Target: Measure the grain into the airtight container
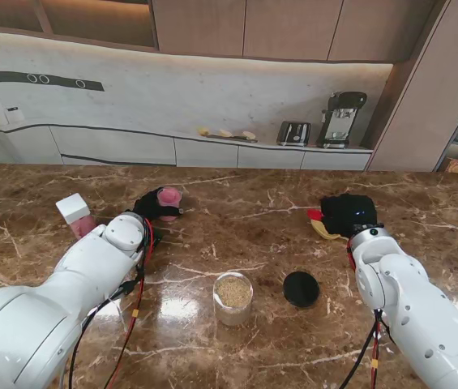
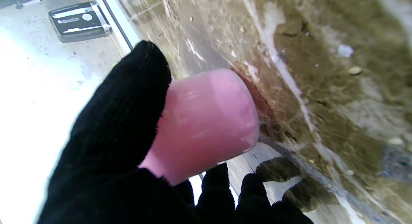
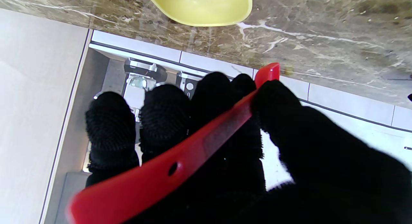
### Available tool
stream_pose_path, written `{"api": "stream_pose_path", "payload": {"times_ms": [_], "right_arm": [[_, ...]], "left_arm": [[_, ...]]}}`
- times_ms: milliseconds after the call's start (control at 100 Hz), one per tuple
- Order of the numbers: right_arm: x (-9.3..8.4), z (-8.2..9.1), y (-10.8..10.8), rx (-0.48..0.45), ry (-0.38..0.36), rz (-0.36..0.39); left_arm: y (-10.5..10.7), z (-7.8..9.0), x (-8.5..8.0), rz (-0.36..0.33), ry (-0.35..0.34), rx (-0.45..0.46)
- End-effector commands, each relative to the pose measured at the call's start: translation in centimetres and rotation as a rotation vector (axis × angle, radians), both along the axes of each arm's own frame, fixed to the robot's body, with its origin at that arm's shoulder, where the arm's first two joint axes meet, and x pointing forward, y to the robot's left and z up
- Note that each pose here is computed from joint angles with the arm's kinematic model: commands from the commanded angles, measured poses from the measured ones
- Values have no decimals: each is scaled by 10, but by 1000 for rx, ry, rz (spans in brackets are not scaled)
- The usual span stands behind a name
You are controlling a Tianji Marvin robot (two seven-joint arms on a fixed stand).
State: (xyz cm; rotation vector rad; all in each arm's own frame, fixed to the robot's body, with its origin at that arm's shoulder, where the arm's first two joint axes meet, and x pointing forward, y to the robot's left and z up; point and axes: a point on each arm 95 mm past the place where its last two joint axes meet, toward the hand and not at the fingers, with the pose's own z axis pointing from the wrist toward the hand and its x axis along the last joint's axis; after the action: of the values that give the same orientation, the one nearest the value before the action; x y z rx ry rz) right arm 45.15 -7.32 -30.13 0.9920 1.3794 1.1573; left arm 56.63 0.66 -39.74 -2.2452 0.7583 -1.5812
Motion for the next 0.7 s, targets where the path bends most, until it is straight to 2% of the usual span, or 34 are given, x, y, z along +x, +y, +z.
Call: {"api": "stream_pose_path", "payload": {"times_ms": [0,420,690], "right_arm": [[-4,-3,0,2,12,-9],[-12,2,4,24,-13,-10],[-12,8,5,43,-35,-3]], "left_arm": [[-6,-7,-5,-35,18,-2],[-5,4,-3,-134,-52,-17],[-5,21,-27,-222,-101,-15]]}}
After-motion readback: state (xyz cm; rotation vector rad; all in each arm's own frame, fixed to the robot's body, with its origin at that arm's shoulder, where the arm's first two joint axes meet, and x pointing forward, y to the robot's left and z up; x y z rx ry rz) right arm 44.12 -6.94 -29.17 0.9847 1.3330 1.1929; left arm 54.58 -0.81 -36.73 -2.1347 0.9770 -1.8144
